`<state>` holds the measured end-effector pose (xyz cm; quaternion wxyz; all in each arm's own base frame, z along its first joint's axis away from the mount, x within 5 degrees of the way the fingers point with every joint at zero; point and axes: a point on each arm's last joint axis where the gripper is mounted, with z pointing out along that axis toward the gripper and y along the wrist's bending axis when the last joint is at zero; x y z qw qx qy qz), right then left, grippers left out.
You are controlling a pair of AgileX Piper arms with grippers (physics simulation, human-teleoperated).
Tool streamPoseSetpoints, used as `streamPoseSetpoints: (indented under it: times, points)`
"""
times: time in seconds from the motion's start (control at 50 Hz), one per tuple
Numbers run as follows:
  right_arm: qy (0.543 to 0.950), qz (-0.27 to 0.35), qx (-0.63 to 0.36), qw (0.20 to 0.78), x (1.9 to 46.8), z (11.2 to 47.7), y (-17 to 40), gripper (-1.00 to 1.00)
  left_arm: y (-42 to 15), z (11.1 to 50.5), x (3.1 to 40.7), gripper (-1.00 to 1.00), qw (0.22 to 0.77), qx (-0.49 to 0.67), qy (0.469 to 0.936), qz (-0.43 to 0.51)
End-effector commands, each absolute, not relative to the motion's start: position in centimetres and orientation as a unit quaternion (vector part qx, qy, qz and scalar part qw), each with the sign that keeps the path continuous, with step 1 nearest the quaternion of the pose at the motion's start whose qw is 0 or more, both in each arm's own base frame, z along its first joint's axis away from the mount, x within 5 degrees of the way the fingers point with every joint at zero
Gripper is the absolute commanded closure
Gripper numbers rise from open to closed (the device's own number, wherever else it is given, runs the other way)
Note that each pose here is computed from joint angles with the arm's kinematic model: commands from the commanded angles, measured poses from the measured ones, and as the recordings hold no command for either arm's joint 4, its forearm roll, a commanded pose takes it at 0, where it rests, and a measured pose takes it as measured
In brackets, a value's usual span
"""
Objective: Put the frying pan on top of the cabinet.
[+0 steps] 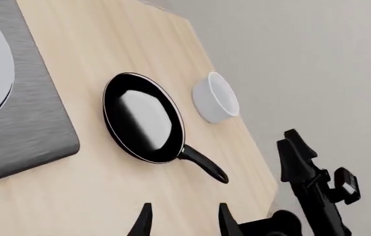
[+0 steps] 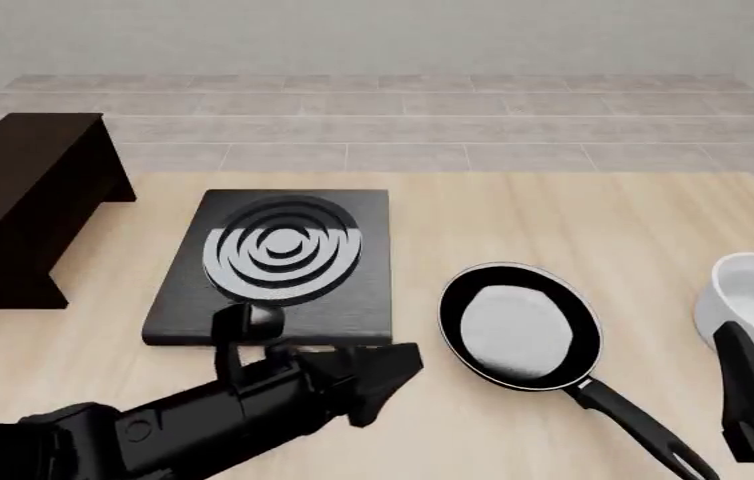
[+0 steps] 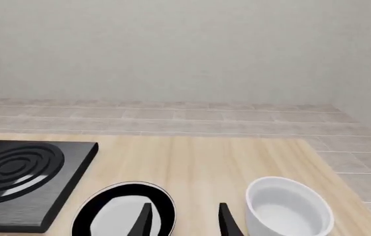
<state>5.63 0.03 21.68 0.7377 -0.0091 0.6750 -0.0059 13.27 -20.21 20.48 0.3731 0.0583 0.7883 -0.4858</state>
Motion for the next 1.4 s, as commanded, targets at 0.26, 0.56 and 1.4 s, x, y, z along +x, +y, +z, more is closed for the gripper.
streamPoseSetpoints:
  times: [0.26, 0.56, 1.4]
  points:
    - [0.674, -0.004, -0.005, 0.739, 5.6, 21.7, 0.0, -1.0, -24.9, 16.7, 13.5, -1.0, 0.314, 0.043, 0.798, -0.513]
    - [0.674, -0.002, -0.001, 0.738, 5.6, 21.7, 0.0, -1.0, -27.0, 15.1, 13.4, -1.0, 0.295, 0.042, 0.799, -0.523]
    - [0.675, -0.002, 0.004, 0.738, 5.7, 21.7, -0.1, -1.0, -31.8, 12.4, 13.3, -1.0, 0.257, 0.044, 0.806, -0.532]
